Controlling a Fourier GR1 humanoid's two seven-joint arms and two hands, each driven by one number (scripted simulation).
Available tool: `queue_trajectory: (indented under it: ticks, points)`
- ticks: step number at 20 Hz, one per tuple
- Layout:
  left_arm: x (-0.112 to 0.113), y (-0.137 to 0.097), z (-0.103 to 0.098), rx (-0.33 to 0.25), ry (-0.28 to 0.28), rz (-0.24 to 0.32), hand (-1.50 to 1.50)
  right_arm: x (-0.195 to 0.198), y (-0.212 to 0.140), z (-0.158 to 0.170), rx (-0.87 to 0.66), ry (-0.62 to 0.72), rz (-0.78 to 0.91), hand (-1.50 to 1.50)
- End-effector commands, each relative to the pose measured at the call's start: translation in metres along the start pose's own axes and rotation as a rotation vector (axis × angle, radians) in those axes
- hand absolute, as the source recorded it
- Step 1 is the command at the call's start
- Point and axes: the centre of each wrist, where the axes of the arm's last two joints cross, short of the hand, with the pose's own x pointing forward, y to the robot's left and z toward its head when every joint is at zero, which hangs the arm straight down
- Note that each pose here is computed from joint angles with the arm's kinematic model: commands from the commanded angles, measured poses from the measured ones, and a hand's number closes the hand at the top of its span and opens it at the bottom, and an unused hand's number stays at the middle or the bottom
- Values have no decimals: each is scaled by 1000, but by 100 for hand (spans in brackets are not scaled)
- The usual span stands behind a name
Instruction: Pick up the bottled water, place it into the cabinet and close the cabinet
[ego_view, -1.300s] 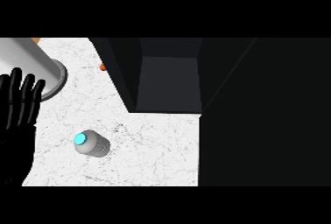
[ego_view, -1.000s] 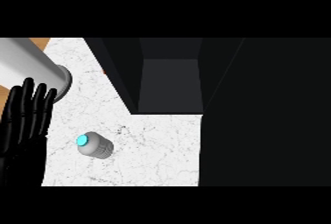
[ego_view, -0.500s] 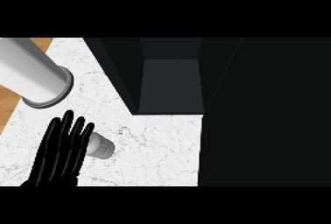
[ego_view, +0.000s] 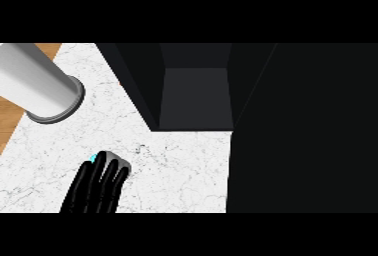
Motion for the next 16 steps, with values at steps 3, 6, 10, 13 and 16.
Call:
queue_trajectory:
  ticks: [3,6,10,13,16]
  points:
    - [30,2,22,50,-52,-38,-150,37,6,21,20,-42,-67,-150]
    - [26,-4,19,46,-81,-50,-150,38,4,16,10,-61,-79,-150]
    - [25,-2,24,71,-55,-47,-150,40,6,24,27,-56,-66,-150]
    - [26,-1,26,92,-48,-44,-150,30,6,22,13,-57,-86,-150]
    - [19,-3,23,142,-50,-32,-150,41,9,28,31,-38,-74,-150]
